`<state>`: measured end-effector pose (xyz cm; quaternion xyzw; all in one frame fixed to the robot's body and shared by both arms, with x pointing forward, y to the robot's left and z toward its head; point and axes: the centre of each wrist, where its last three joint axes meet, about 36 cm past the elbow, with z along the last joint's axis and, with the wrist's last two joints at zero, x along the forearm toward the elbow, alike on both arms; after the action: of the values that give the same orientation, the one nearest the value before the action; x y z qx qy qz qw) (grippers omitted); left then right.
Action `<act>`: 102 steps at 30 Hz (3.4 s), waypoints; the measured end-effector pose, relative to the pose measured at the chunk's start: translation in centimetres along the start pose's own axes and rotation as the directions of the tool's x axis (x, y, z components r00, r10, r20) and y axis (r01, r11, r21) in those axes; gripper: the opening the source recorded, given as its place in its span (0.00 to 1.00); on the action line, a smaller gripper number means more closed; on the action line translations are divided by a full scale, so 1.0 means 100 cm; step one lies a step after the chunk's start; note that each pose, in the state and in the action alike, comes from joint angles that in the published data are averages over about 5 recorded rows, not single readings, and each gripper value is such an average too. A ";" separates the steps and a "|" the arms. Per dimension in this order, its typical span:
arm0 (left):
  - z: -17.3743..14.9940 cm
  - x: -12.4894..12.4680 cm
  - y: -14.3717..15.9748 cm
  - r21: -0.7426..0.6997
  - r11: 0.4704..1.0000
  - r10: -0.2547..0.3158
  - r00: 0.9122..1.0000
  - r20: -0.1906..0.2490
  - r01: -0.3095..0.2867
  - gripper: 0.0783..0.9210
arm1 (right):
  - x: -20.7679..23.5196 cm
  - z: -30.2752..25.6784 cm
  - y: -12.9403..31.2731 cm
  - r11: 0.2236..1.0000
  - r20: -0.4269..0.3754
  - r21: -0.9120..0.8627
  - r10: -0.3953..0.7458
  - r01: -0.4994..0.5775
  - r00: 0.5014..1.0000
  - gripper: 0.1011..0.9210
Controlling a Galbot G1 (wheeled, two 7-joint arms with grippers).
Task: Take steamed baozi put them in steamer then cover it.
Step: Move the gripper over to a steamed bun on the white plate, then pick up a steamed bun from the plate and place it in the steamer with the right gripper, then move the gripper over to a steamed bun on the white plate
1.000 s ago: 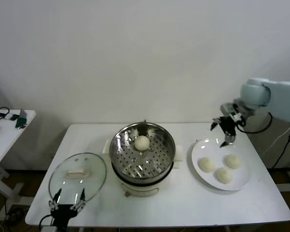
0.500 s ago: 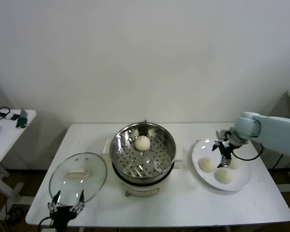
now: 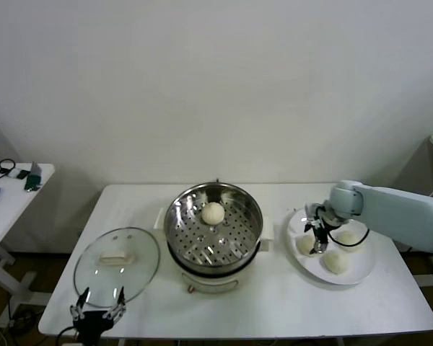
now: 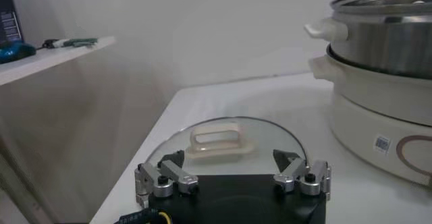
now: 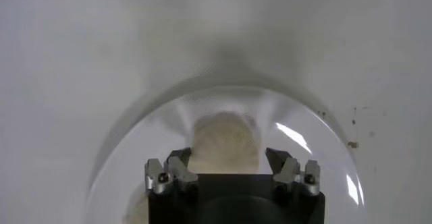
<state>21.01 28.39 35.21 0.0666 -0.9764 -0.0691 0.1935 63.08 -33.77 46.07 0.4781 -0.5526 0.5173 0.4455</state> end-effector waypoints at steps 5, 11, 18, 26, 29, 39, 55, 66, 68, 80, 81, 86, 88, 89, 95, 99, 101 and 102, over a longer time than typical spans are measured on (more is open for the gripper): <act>0.000 0.001 0.000 0.000 1.000 -0.001 1.000 -0.002 0.001 0.88 | -0.002 0.002 -0.001 1.000 -0.007 -0.007 -0.005 0.005 1.000 0.62; 0.000 0.002 0.000 0.001 1.000 -0.003 1.000 -0.002 0.003 0.88 | 0.004 0.002 -0.004 1.000 0.001 -0.013 -0.010 0.010 1.000 0.47; -0.002 0.002 0.000 -0.001 1.000 -0.005 1.000 0.003 0.005 0.88 | 0.055 -0.012 -0.023 1.000 0.038 0.025 0.000 -0.001 0.999 0.46; -0.007 0.002 -0.002 -0.005 1.000 0.001 1.000 0.014 -0.001 0.88 | 0.189 -0.069 -0.058 0.990 0.113 0.110 0.071 -0.084 0.991 0.46; -0.009 0.002 -0.002 -0.005 1.000 0.001 1.000 0.021 -0.001 0.88 | 0.236 -0.105 -0.062 0.982 0.160 0.146 0.097 -0.121 0.982 0.46; -0.013 0.003 -0.001 -0.002 1.000 -0.003 0.999 0.032 0.003 0.88 | 0.283 -0.237 -0.034 0.941 0.245 0.306 0.068 -0.144 0.967 0.46; -0.018 0.007 -0.002 -0.001 1.000 -0.008 0.999 0.042 0.008 0.88 | 0.171 -0.347 0.004 0.885 0.141 0.461 0.003 -0.069 0.990 0.46; -0.018 0.008 -0.002 -0.001 1.000 -0.008 0.999 0.045 0.008 0.88 | 0.122 -0.381 0.006 0.883 0.129 0.462 0.026 -0.083 0.991 0.46; -0.018 0.007 -0.003 -0.001 1.000 -0.007 0.999 0.045 0.007 0.88 | 0.117 -0.384 0.006 0.883 0.130 0.461 0.032 -0.089 0.991 0.46; -0.019 0.007 -0.005 -0.002 1.000 -0.002 0.999 0.047 0.002 0.88 | 0.118 -0.388 0.003 0.881 0.167 0.462 0.024 -0.100 0.986 0.72; -0.019 0.007 -0.005 -0.002 1.000 -0.002 0.999 0.047 0.002 0.88 | 0.121 -0.386 0.001 0.881 0.169 0.463 0.020 -0.097 0.985 0.76; -0.020 0.006 -0.008 -0.001 1.000 0.005 0.999 0.046 -0.005 0.88 | 0.147 -0.362 -0.010 0.881 0.166 0.467 0.001 -0.079 0.986 0.87; -0.020 0.006 -0.009 -0.002 1.000 0.009 0.999 0.046 -0.008 0.88 | 0.162 -0.344 -0.016 0.884 0.159 0.463 -0.008 -0.068 0.987 0.88; -0.020 0.006 -0.009 -0.003 1.000 0.010 0.999 0.046 -0.010 0.88 | 0.170 -0.333 -0.019 0.886 0.155 0.460 -0.011 -0.062 0.988 0.88; -0.021 0.005 -0.010 -0.006 1.000 0.015 0.999 0.046 -0.015 0.88 | 0.218 -0.244 -0.032 0.913 0.106 0.407 -0.008 -0.036 0.994 0.88; -0.022 0.004 -0.010 -0.005 1.000 0.017 0.999 0.048 -0.017 0.88 | 0.226 -0.170 -0.029 0.941 0.058 0.339 0.002 -0.022 0.998 0.88; -0.023 0.003 -0.010 -0.005 1.000 0.018 0.999 0.049 -0.018 0.88 | 0.223 -0.132 -0.024 0.955 0.034 0.296 0.005 -0.015 0.999 0.88; -0.023 0.003 -0.010 -0.005 1.000 0.018 0.999 0.049 -0.018 0.88 | 0.219 -0.114 -0.021 0.961 0.023 0.276 0.006 -0.012 1.000 0.88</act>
<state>21.68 27.12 37.26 0.0556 -0.9813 -0.0709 0.1700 61.93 -23.88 68.80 0.5387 -0.4820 0.5859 0.3662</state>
